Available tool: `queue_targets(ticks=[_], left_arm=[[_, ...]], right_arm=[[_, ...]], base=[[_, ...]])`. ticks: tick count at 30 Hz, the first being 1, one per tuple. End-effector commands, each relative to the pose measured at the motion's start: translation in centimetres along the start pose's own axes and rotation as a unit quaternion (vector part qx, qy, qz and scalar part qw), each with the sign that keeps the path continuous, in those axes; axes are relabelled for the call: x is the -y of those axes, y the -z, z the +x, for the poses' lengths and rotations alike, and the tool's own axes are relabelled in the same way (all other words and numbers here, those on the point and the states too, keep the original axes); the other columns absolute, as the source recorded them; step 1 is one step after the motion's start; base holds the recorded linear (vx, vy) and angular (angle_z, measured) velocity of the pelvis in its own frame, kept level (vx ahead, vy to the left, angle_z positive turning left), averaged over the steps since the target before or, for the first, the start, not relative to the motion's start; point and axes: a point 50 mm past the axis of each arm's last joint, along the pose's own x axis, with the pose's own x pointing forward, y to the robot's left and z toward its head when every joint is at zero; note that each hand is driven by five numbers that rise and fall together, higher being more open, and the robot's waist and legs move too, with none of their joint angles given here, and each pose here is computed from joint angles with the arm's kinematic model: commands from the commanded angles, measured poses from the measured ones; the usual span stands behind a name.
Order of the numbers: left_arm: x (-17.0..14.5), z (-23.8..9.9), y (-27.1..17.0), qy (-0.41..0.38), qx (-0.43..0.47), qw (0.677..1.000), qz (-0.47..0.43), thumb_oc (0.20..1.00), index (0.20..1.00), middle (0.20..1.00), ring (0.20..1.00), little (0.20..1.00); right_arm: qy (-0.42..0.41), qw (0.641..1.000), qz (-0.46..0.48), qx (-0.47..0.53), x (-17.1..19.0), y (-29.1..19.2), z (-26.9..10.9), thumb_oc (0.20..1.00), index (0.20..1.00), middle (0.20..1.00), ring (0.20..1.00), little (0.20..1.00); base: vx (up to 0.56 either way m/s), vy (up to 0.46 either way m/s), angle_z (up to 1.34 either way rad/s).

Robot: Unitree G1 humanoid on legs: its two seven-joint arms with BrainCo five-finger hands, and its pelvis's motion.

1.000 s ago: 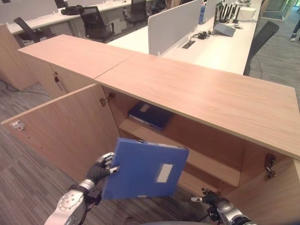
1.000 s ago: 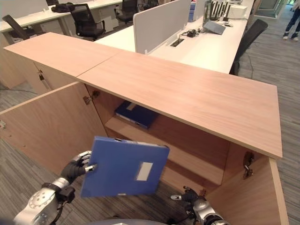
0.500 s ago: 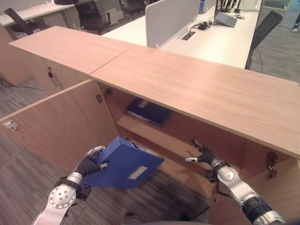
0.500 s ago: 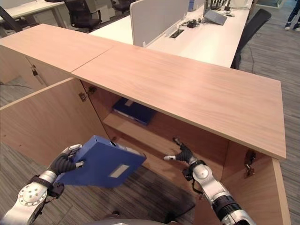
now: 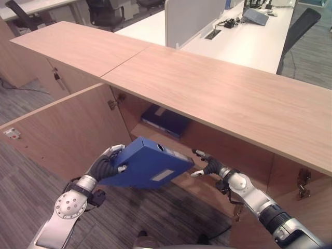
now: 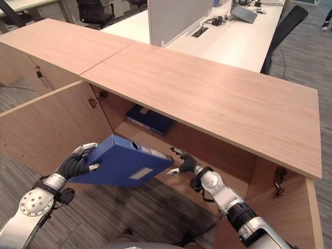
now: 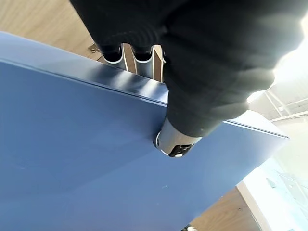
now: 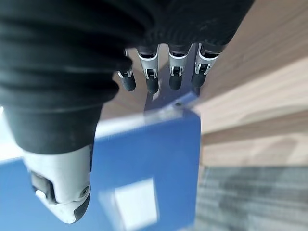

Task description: Put the empty folder in the office cabinet

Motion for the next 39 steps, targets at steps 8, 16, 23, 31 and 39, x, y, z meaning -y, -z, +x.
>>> queue_targets(ticks=[8,16,23,31,39], left_arm=[[-0.1,1.5,-6.1,0.035,0.165,0.985,0.044,0.2,0.2,0.2,0.2,0.2],[0.5,2.1,-7.5,0.055,0.201,0.977,0.05,0.2,0.2,0.2,0.2,0.2],[0.9,2.3,-8.2,0.075,0.217,0.972,0.046,0.2,0.2,0.2,0.2,0.2],[1.0,2.5,-10.2,0.075,0.268,0.96,0.01,0.2,0.2,0.2,0.2,0.2],[0.7,2.2,-13.0,0.059,0.339,0.939,-0.026,0.2,0.2,0.2,0.2,0.2]], right_arm=[[-0.033,0.986,-0.066,0.152,-0.3,-8.3,2.6,1.0,1.0,1.0,1.0,1.0],[-0.054,0.972,-0.124,0.194,-0.9,-10.7,2.7,1.0,1.0,1.0,1.0,1.0],[-0.063,0.966,-0.139,0.208,-1.0,-11.6,2.9,1.0,1.0,1.0,1.0,1.0],[-0.102,0.964,-0.14,0.204,-3.1,-11.7,3.6,1.0,1.0,1.0,1.0,1.0],[-0.152,0.965,-0.106,0.187,-5.7,-11.1,4.3,0.2,0.2,0.2,0.2,0.2]], base=[[0.0,0.0,0.0],[0.0,0.0,0.0],[0.0,0.0,0.0],[0.0,0.0,0.0],[0.0,0.0,0.0]])
